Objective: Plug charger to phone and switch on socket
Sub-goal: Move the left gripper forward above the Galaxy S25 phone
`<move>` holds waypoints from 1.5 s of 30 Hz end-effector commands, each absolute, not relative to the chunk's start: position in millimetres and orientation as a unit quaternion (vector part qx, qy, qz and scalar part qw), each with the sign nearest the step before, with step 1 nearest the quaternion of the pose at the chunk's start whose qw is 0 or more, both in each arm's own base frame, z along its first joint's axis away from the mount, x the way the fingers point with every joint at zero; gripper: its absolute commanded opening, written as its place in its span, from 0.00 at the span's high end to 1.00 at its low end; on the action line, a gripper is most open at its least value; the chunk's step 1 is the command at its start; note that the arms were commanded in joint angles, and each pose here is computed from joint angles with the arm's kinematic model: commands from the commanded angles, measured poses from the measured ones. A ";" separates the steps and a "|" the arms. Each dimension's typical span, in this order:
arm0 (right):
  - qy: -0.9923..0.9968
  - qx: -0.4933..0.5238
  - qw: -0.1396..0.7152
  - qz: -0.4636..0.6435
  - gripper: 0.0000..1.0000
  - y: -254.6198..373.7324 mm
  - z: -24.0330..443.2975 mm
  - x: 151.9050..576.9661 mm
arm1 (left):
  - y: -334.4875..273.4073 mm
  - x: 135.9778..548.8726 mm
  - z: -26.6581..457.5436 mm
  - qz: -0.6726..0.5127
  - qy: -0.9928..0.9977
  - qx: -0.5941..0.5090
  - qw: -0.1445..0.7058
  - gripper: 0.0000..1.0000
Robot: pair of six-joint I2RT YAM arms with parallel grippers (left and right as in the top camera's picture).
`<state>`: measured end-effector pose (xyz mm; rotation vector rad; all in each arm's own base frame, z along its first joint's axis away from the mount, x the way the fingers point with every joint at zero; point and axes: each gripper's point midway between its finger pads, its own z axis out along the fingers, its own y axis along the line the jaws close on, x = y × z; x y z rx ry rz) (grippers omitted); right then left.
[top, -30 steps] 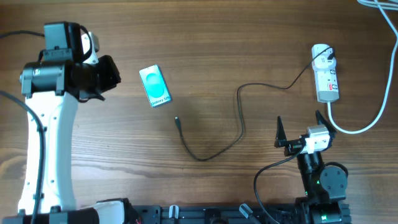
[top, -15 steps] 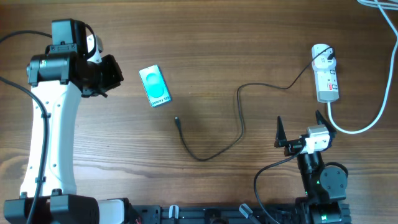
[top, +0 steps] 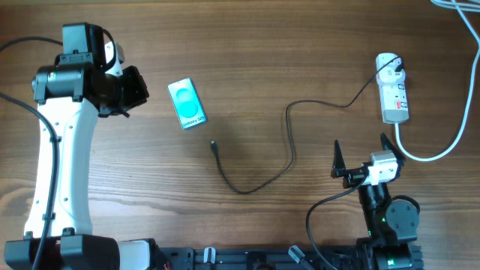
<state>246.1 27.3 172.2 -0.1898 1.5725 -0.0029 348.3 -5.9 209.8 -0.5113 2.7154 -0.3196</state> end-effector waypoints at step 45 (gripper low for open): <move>0.701 -0.091 0.707 -0.002 0.00 28.2 175.0 245.4 | 6.5 378.3 217.9 -0.086 0.951 -0.181 0.236 0.00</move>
